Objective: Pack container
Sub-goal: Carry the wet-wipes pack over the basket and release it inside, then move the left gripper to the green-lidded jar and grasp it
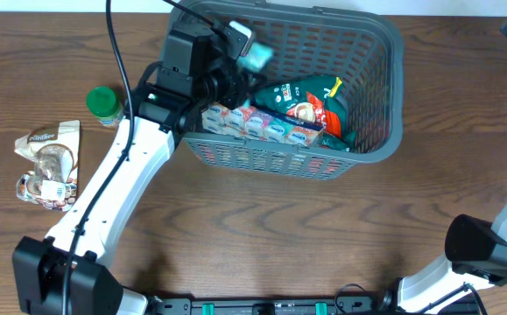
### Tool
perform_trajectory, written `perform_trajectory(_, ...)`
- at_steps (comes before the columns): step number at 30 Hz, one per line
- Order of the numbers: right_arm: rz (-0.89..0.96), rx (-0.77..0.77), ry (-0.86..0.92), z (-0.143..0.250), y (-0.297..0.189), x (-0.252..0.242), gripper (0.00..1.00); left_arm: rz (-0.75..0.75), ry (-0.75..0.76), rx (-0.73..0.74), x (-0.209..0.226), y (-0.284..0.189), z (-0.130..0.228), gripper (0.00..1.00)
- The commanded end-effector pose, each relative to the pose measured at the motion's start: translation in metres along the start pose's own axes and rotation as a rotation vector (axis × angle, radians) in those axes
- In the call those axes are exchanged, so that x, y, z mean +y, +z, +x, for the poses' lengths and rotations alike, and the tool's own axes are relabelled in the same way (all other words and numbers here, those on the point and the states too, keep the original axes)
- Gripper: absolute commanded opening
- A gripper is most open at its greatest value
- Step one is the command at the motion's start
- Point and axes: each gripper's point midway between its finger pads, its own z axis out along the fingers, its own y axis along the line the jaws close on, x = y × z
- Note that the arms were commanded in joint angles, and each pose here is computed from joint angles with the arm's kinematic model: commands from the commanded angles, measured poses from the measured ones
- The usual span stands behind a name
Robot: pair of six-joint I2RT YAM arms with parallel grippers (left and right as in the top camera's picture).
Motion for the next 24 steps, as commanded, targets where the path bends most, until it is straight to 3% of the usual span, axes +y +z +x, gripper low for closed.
perform_trajectory(1, 0.004, -0.010, 0.017, -0.003, -0.003, -0.003, 0.99, -0.009, -0.008, -0.078, -0.004, -0.023, -0.025, 0.99)
perform_trajectory(5, 0.004, -0.010, 0.017, -0.003, -0.003, -0.003, 0.99, -0.044, 0.001, -0.154, -0.005, -0.054, -0.046, 0.99)
perform_trajectory(11, 0.004, -0.010, 0.017, -0.003, -0.003, -0.003, 0.99, -0.438, -0.054, -0.248, 0.051, -0.129, -0.063, 0.99)
perform_trajectory(16, 0.004, -0.010, 0.017, -0.003, -0.003, -0.003, 0.99, -0.670, -0.156, -0.193, 0.097, -0.184, -0.035, 0.99)
perform_trajectory(20, 0.003, -0.011, 0.017, -0.003, -0.003, -0.003, 0.99, -0.773, -0.306, -0.129, 0.130, -0.207, -0.001, 0.99)
perform_trajectory(24, 0.004, -0.010, 0.017, -0.003, -0.003, -0.003, 0.99, -0.852, -0.433, -0.084, 0.162, -0.217, 0.025, 0.89)
